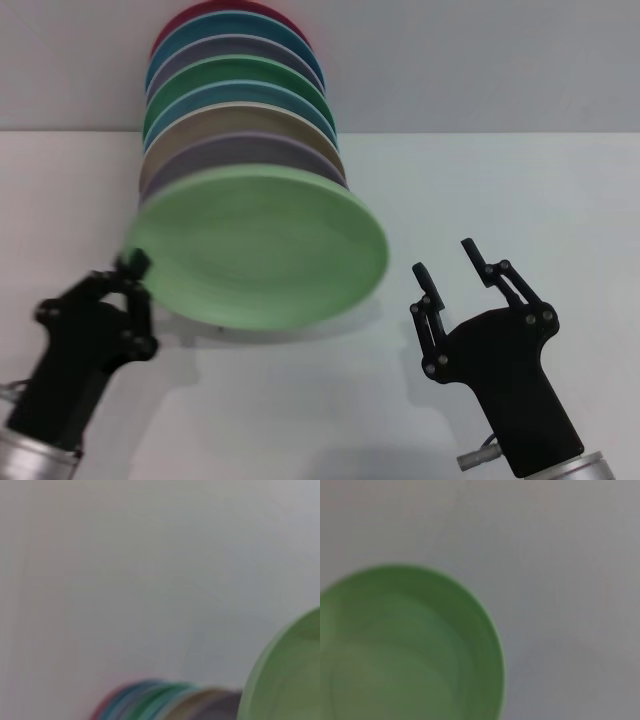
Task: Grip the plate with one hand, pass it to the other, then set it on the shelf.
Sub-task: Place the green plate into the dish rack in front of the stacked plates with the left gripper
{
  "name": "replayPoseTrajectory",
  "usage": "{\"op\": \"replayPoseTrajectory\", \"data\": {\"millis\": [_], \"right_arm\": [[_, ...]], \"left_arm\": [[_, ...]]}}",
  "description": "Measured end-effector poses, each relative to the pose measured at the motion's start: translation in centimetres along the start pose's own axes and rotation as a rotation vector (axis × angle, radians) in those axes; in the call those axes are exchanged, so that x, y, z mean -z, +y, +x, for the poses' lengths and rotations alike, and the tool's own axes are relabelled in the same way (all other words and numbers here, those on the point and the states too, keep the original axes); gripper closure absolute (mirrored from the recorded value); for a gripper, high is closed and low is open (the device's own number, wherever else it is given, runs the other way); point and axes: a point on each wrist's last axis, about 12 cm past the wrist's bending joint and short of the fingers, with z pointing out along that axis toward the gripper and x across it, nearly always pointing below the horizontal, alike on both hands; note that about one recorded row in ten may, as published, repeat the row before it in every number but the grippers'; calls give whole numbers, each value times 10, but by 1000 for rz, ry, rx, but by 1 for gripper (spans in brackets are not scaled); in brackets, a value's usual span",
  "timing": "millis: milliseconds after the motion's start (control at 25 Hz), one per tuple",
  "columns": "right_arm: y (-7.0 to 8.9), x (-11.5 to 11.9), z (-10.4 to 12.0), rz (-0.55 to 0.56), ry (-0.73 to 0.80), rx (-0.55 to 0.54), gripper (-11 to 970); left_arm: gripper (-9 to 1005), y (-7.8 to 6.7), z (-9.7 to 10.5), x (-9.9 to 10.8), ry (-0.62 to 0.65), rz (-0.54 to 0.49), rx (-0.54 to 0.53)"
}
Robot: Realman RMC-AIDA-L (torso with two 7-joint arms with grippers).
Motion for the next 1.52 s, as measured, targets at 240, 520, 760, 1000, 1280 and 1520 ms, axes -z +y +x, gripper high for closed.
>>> {"op": "replayPoseTrajectory", "data": {"millis": [240, 520, 760, 1000, 1280, 1520], "right_arm": [[-1, 1, 5, -11, 6, -5, 535], [0, 0, 9, -25, 14, 11, 535], [-2, 0, 12, -19, 23, 15, 535], [-4, -1, 14, -14, 28, 23, 533], [-6, -3, 15, 2, 35, 22, 531], [-8, -4, 15, 14, 37, 23, 529]], "left_arm": [[956, 15, -12, 7, -102, -49, 30], [957, 23, -17, -8, -145, -72, -23], [957, 22, -13, -26, -117, -52, -128], [958, 22, -9, -35, -79, -50, -201], [949, 23, -5, -36, -42, -48, -207], [939, 23, 5, -33, 41, -41, -209]]}}
